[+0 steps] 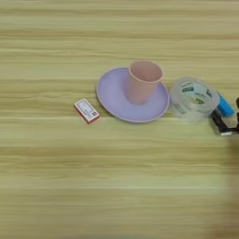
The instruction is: Move the objects on the table
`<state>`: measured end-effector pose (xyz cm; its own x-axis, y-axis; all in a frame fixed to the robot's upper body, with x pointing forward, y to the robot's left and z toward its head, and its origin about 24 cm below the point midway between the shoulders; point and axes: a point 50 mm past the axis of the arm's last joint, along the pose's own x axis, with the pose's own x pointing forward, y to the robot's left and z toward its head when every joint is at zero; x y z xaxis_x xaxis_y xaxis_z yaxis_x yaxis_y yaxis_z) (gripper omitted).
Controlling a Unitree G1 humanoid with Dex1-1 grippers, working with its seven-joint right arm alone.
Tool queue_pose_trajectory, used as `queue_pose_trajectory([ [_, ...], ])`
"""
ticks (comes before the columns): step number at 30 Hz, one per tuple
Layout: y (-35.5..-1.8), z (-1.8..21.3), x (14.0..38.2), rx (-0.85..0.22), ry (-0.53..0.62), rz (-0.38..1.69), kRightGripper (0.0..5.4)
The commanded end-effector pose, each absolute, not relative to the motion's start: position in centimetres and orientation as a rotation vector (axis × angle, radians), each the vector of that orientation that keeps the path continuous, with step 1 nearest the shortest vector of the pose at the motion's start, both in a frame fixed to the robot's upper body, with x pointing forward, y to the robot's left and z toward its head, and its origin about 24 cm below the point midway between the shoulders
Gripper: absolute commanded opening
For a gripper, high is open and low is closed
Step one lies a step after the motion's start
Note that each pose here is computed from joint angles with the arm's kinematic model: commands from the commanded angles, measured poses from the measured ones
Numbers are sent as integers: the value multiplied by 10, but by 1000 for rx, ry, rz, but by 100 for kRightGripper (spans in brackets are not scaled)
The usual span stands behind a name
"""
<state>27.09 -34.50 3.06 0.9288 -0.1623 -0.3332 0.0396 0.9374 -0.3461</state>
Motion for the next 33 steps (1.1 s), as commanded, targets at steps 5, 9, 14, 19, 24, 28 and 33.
queue_pose_trajectory([
  [5,-354,56,288,-359,335,-117,539],
  [9,-355,54,287,-353,352,-119,539],
  [14,-357,50,286,-359,387,-124,539],
  [19,-360,45,282,-365,424,-132,539],
  [24,-362,43,281,-366,446,-136,523],
  [28,-362,41,281,-371,464,-131,480],
  [33,-363,39,280,-383,482,-134,424],
])
